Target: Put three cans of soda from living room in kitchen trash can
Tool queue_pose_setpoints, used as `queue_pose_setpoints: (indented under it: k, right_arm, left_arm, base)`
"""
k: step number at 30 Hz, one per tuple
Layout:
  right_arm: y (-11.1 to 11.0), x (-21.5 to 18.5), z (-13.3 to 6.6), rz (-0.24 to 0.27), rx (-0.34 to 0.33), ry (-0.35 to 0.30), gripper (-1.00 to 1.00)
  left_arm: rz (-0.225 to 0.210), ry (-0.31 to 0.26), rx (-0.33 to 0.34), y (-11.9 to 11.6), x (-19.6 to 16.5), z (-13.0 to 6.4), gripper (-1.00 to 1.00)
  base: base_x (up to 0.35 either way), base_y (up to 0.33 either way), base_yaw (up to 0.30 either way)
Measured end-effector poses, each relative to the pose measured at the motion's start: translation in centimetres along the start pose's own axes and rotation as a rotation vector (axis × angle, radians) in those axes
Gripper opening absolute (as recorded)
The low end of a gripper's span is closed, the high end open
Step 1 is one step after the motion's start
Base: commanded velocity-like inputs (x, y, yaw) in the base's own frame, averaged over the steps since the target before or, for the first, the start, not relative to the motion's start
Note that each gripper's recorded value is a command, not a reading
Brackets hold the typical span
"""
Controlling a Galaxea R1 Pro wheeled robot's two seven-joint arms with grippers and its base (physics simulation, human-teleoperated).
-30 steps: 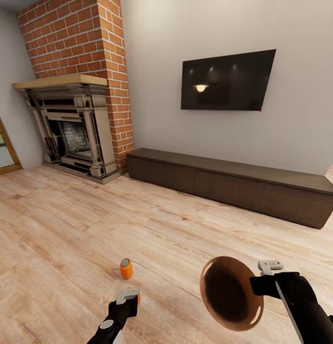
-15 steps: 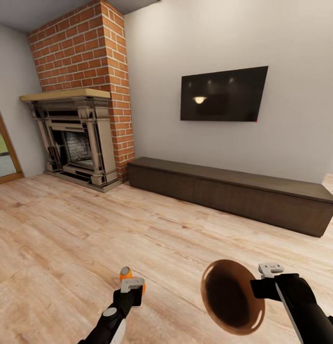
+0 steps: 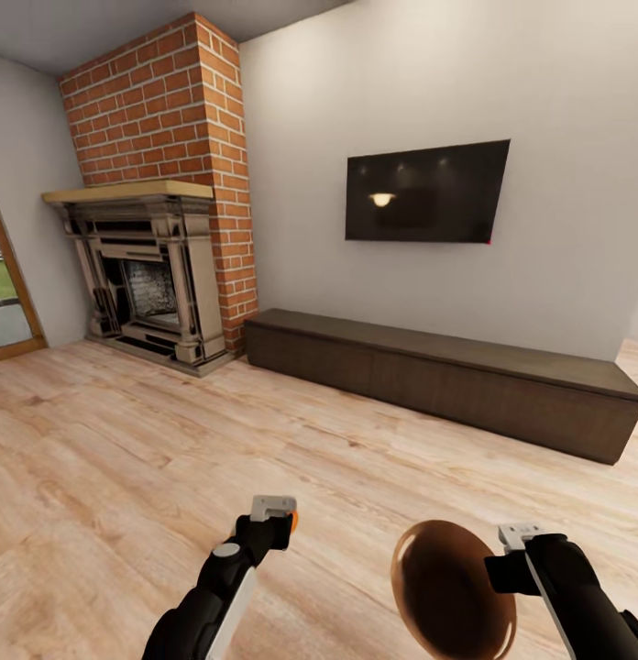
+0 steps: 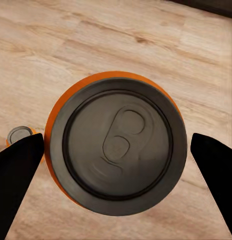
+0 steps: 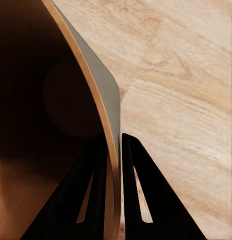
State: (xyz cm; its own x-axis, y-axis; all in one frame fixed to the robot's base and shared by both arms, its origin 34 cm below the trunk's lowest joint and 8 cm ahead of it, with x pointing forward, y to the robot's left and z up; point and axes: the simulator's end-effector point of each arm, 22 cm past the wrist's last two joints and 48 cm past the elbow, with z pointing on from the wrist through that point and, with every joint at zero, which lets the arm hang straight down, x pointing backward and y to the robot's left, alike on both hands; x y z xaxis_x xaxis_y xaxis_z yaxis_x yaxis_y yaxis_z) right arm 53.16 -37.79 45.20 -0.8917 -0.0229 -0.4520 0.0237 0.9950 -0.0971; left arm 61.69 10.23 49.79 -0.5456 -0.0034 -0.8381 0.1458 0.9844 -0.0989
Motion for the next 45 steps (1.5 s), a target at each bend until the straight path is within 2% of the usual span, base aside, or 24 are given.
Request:
queue_pose_setpoints:
  k: [4, 7, 11, 18, 22, 26, 30, 35, 39, 43, 45]
  right_arm:
    - [0.1, -0.6, -0.7, 0.000, -0.002, 0.002, -1.00]
    - [0.2, -1.0, -1.2, 0.003, -0.009, 0.002, -1.00]
    - [-0.1, -1.0, -1.2, -0.005, 0.006, 0.003, -1.00]
    - [0.5, -1.0, -1.1, -0.002, -0.008, 0.004, -1.00]
    - [0.4, -1.0, -1.1, -0.006, -0.003, 0.004, -1.00]
    - [0.7, -1.0, -1.1, -0.006, -0.010, 0.004, -1.00]
    - [0.8, -1.5, -1.7, -0.013, -0.008, 0.006, -1.00]
    - [1.3, -1.9, -2.2, -0.013, -0.022, 0.022, -1.00]
    - [0.0, -2.7, -2.5, -0.003, 0.033, 0.032, -1.00]
    - [-3.2, -3.2, -3.3, -0.024, 0.177, 0.044, -1.00]
    - [-3.4, -3.4, -3.6, -0.016, 0.183, 0.045, -1.00]
  left_arm:
    - [-0.017, -0.003, 0.020, -0.8, -1.6, -0.6, -1.00]
    - [-0.006, -0.003, 0.043, -2.0, -2.5, -1.1, -1.00]
    - [0.001, 0.000, 0.065, -3.1, -2.4, -1.2, -1.00]
    - [0.003, 0.007, 0.078, -3.6, -2.3, -1.3, -1.00]
    - [0.020, 0.040, 0.125, -5.6, -1.3, -1.7, -1.00]
    - [0.031, 0.038, 0.158, -7.0, -1.6, -2.1, -1.00]
    - [0.057, 0.003, 0.207, -9.5, -4.0, -3.6, -1.00]
    - [0.045, -0.011, 0.260, -11.4, -6.3, -6.2, -1.00]
    - [0.040, -0.020, 0.276, -12.0, -7.8, -7.3, -1.00]
    - [0.028, -0.027, 0.289, -12.4, -8.6, -8.5, -1.00]
    - [0.018, -0.038, 0.299, -12.7, -9.0, -9.5, -1.00]
  base:
    - [0.000, 0.000, 0.000]
    - [0.000, 0.000, 0.000]
    - [0.000, 0.000, 0.000]
    - [0.000, 0.000, 0.000]
    - [0.000, 0.000, 0.000]
    - [0.000, 0.000, 0.000]
    - [0.000, 0.000, 0.000]
    - [0.000, 0.000, 0.000]
    - [0.000, 0.000, 0.000]
    - [0.000, 0.000, 0.000]
    - [0.000, 0.000, 0.000]
